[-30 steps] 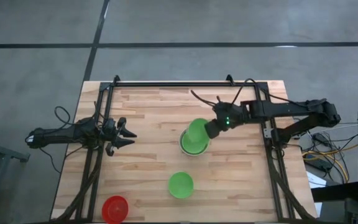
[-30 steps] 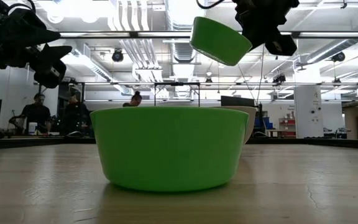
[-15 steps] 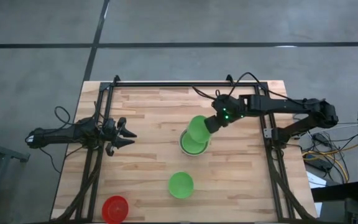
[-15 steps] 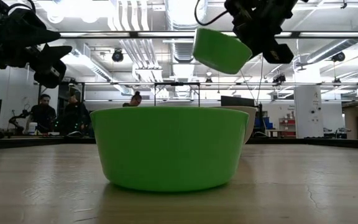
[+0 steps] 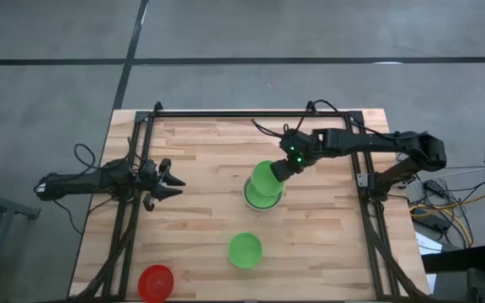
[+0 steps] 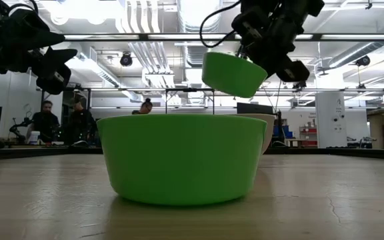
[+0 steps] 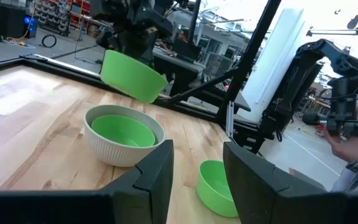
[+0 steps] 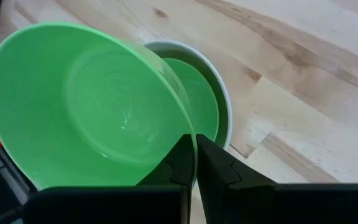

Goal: Nest bowls inside each other
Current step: Stack the right green bowl on top of the other green bowl

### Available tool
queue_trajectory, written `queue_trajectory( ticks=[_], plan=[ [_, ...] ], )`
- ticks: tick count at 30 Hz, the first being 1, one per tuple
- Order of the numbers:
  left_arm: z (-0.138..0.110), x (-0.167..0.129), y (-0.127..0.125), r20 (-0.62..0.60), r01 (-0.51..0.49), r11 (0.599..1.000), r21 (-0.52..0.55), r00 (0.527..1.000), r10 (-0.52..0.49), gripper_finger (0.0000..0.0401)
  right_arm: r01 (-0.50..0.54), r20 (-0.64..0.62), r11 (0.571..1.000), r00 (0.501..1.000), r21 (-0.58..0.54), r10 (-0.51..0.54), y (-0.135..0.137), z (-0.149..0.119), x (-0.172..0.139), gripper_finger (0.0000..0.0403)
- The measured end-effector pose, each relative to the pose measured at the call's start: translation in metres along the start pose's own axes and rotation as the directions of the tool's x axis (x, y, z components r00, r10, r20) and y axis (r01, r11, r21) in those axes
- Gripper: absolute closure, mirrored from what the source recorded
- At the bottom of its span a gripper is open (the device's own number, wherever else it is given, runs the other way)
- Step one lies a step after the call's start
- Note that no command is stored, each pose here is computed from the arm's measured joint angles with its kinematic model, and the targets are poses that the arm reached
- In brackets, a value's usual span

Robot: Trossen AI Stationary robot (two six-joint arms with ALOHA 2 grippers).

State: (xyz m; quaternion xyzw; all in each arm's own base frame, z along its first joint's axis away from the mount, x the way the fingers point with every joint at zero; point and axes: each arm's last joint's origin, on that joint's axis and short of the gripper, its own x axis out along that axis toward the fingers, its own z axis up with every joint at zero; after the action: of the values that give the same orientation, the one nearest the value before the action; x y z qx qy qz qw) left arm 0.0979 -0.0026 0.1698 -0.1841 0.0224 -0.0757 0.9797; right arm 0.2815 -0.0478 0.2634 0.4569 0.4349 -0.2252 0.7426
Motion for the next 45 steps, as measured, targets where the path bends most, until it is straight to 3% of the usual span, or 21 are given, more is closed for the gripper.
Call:
queue_trajectory(
  ticks=[31,45],
  plan=[
    [0.0,0.0,0.0,0.0,0.0,1.0,0.0,1.0,0.0,0.0256,0.104,-0.142,0.994,0.985,0.016,-0.1,-0.004,0.011,0.053,0.0394],
    [0.0,0.0,0.0,0.001,0.0,1.0,0.0,1.0,0.0,0.0256,0.142,-0.162,0.99,0.977,0.023,-0.137,-0.005,0.01,0.054,0.0394]
  ],
)
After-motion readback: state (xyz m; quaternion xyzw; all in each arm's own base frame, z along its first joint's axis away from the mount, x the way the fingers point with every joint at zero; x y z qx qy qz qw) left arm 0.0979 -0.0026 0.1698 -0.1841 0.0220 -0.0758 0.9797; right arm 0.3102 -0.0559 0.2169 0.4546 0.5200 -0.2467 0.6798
